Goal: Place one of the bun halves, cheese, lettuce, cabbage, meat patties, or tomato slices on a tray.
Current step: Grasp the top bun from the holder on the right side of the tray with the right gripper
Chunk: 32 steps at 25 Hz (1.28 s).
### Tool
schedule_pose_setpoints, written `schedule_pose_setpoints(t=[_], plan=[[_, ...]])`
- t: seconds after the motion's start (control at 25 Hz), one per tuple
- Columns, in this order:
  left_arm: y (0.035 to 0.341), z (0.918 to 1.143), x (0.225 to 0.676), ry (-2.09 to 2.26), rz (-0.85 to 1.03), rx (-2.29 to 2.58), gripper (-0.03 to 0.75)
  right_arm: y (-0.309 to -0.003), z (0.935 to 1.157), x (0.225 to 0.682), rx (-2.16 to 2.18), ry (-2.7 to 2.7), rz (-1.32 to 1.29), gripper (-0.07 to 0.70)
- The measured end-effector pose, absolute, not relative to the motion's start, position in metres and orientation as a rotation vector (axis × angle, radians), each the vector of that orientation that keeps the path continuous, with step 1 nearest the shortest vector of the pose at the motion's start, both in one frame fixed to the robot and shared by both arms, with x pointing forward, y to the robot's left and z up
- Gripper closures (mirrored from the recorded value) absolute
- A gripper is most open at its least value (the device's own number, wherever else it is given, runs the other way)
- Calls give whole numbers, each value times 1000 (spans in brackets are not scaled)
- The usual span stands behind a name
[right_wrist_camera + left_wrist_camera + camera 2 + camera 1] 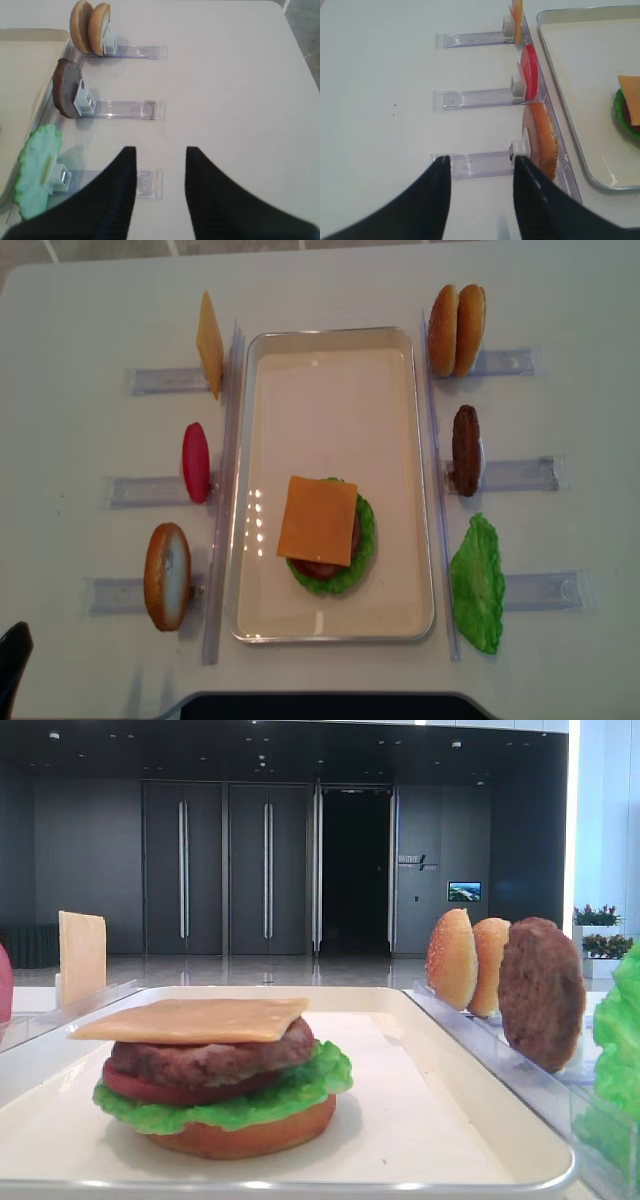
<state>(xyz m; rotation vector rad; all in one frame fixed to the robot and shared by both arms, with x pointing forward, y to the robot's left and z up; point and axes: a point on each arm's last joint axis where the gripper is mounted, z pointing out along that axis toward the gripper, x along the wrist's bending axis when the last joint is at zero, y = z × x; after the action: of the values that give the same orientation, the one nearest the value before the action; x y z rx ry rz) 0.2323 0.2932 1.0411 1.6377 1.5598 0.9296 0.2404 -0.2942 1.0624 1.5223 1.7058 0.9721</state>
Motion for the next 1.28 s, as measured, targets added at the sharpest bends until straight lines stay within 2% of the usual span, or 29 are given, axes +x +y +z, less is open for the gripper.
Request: schedule_pose_setpoints(t=[0.2, 0.48, 0.84, 1.08, 1.28], plan=[[293, 1041, 232, 1559, 930, 1637, 397, -291, 1097, 278, 1573, 1752, 928, 329], [293, 1041, 232, 1558, 932, 1636, 397, -284, 1139, 364, 1702, 1881, 814, 262], [293, 1041, 232, 1558, 933, 1636, 397, -274, 1133, 484, 1898, 2088, 563, 234], [293, 1041, 232, 1559, 934, 1637, 397, -270, 1128, 536, 1944, 2144, 487, 234], [293, 1041, 232, 1559, 935, 1637, 397, -268, 1133, 569, 1921, 2132, 512, 234]])
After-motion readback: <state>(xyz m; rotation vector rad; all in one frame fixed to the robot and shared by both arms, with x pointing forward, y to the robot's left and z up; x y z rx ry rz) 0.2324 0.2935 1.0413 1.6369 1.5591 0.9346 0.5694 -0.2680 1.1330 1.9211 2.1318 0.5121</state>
